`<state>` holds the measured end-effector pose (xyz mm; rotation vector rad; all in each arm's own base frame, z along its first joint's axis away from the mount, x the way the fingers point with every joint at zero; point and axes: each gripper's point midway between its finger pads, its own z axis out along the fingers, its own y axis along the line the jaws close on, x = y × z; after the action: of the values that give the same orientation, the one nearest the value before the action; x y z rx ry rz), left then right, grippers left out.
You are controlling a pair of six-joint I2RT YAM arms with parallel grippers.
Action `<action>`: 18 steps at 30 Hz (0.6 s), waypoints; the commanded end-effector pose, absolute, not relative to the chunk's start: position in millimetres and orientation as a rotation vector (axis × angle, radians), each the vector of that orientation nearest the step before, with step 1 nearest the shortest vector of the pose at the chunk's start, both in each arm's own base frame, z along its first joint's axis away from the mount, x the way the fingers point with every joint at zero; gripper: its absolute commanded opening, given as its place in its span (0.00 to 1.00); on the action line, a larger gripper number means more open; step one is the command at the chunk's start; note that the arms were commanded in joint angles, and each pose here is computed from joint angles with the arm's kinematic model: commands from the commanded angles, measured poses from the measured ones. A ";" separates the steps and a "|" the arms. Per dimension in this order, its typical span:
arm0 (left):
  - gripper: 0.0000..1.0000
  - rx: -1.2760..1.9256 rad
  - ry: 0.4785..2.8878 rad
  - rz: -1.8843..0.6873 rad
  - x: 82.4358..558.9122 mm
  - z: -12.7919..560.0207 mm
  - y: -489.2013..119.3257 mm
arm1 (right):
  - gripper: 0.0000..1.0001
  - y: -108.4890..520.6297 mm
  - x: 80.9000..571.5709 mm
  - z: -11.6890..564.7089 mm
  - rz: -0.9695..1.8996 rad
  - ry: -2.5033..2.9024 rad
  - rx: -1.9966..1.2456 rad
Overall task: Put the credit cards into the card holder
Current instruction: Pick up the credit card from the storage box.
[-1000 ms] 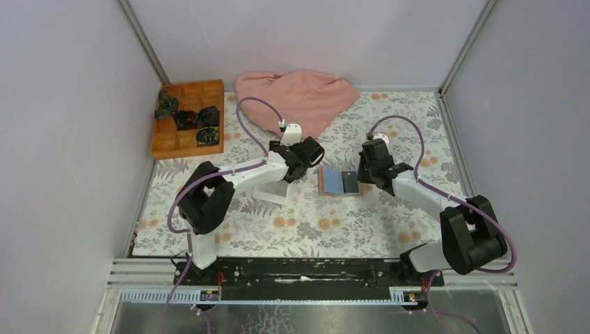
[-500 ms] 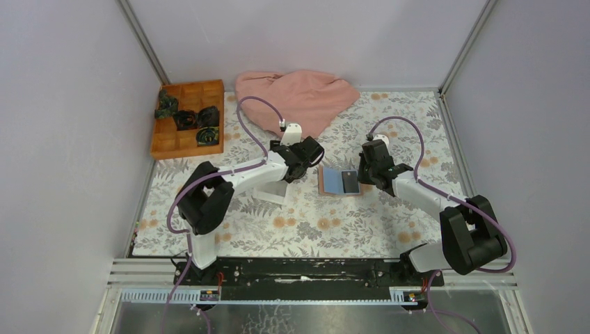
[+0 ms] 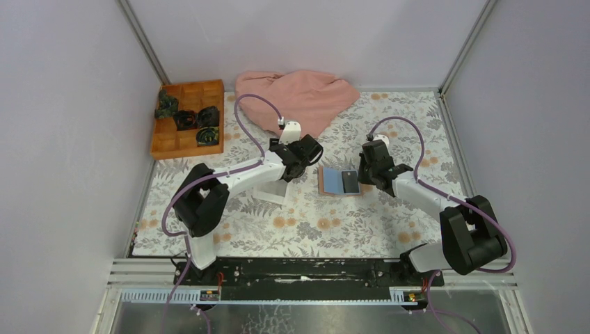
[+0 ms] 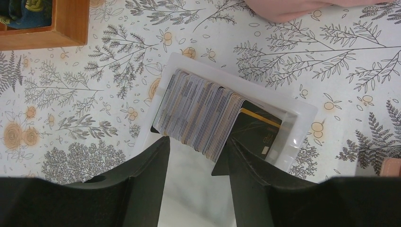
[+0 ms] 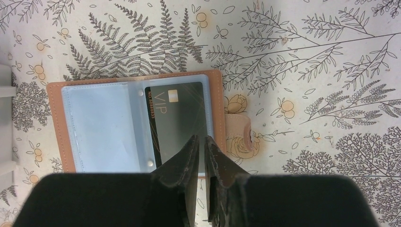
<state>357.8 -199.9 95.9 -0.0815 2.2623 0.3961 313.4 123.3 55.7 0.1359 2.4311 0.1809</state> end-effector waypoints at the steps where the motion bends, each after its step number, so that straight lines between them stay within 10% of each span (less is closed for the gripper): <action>1: 0.55 -0.098 2.229 0.402 363.3 113.4 -195.6 | 0.16 124.1 319.4 68.7 0.185 2.370 0.132; 18: 0.70 -0.028 2.263 0.387 367.6 101.6 -204.6 | 0.16 123.7 319.5 67.8 0.185 2.367 0.131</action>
<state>357.5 -203.2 96.7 -0.0227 2.2788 0.3855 312.9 122.9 53.6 0.1364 2.4283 0.1814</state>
